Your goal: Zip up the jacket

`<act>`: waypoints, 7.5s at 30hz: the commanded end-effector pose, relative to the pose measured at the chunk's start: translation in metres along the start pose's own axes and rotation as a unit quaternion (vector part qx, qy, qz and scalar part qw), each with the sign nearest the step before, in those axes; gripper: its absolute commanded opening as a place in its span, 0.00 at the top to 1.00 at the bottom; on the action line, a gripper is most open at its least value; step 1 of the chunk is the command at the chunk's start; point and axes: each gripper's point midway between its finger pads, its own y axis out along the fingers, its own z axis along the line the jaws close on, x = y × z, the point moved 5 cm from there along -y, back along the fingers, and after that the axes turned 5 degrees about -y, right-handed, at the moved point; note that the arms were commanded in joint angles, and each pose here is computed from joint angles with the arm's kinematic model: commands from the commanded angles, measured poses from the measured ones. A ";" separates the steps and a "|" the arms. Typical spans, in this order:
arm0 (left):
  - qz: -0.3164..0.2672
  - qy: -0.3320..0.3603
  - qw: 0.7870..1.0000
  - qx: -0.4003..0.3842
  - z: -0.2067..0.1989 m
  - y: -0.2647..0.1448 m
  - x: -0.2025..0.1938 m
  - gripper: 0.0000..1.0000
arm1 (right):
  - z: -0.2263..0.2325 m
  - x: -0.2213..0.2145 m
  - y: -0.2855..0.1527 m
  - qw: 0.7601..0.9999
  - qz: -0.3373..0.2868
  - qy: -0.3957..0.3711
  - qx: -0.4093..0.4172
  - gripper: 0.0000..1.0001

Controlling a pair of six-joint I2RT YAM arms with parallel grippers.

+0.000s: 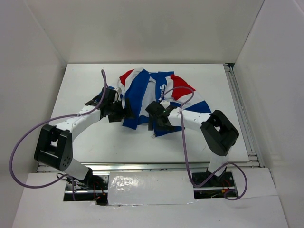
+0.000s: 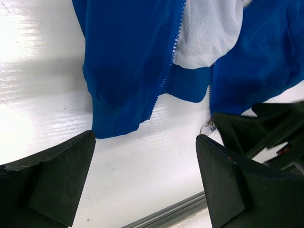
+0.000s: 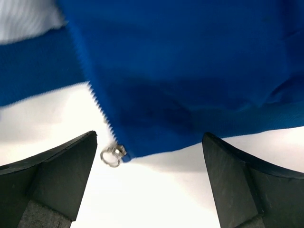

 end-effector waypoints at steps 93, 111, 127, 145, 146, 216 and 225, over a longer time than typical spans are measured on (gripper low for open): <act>0.083 0.035 0.984 0.155 0.009 0.036 -0.050 0.71 | -0.048 0.017 -0.048 0.946 -0.082 -0.035 0.312 1.00; 0.026 0.131 0.969 -0.206 -0.073 -0.050 -0.064 1.00 | -0.008 0.015 -0.088 0.887 -0.168 -0.072 0.423 1.00; 0.116 0.060 0.984 -0.125 -0.031 -0.020 -0.108 0.84 | 0.053 0.032 -0.046 0.906 -0.116 -0.071 0.401 1.00; 0.151 0.038 0.986 -0.052 -0.008 -0.012 -0.128 0.78 | 0.049 0.025 0.001 0.943 -0.071 -0.054 0.320 1.00; 0.150 0.038 0.987 -0.053 -0.009 -0.012 -0.127 0.82 | 0.049 0.024 0.001 0.943 -0.069 -0.056 0.322 1.00; -0.023 0.100 0.966 -0.238 -0.079 0.030 -0.034 1.00 | -0.026 0.026 -0.067 0.902 -0.279 -0.089 0.317 0.87; -0.033 0.106 0.967 -0.229 -0.074 0.024 -0.038 1.00 | -0.045 -0.019 -0.047 0.956 -0.150 -0.086 0.239 0.50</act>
